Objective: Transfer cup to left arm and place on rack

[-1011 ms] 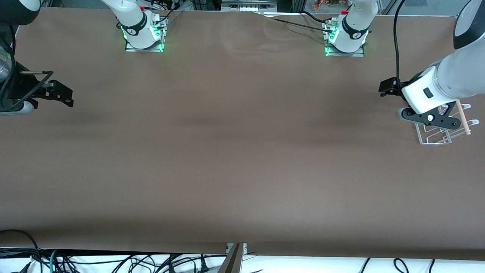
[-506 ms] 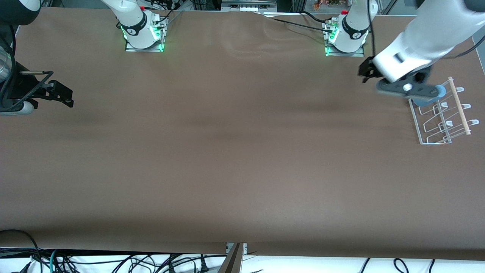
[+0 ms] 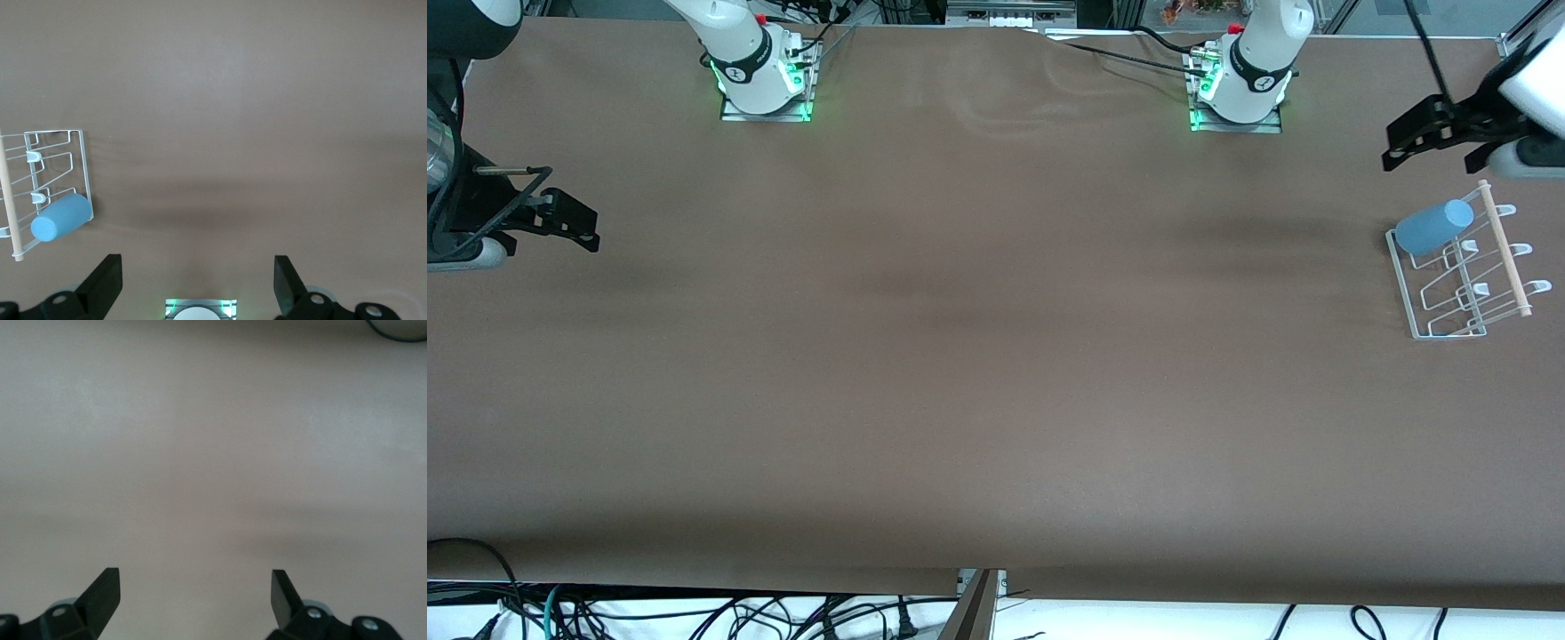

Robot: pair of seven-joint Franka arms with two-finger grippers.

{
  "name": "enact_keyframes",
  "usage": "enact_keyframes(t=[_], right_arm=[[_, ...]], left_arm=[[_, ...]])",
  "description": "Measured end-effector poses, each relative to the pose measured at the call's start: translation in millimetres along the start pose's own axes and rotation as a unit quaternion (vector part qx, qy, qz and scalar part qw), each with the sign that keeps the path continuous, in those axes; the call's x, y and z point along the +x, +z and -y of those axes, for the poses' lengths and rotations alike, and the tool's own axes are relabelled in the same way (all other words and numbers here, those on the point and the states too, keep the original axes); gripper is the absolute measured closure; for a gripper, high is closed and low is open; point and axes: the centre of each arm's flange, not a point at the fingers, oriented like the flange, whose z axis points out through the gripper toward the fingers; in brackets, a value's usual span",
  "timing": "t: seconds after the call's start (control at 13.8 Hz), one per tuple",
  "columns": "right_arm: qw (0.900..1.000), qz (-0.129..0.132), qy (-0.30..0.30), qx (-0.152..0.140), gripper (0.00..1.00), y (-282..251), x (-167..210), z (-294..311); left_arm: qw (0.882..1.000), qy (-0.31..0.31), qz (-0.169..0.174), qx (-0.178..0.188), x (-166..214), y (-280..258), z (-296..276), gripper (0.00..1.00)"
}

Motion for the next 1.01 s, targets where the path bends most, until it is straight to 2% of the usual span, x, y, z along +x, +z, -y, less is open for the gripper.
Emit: enact_keyframes(t=[0.51,1.01], right_arm=[[1.0,0.0,0.001,0.0,0.0,0.1,0.0,-0.9],[1.0,0.002,0.001,0.0,0.0,2.8,1.2,-1.3]], left_arm=[[0.998,-0.003,-0.057,-0.006,19.0,16.9,1.6,0.0],[0.998,0.005,-0.064,-0.006,20.6,16.5,1.5,0.0]])
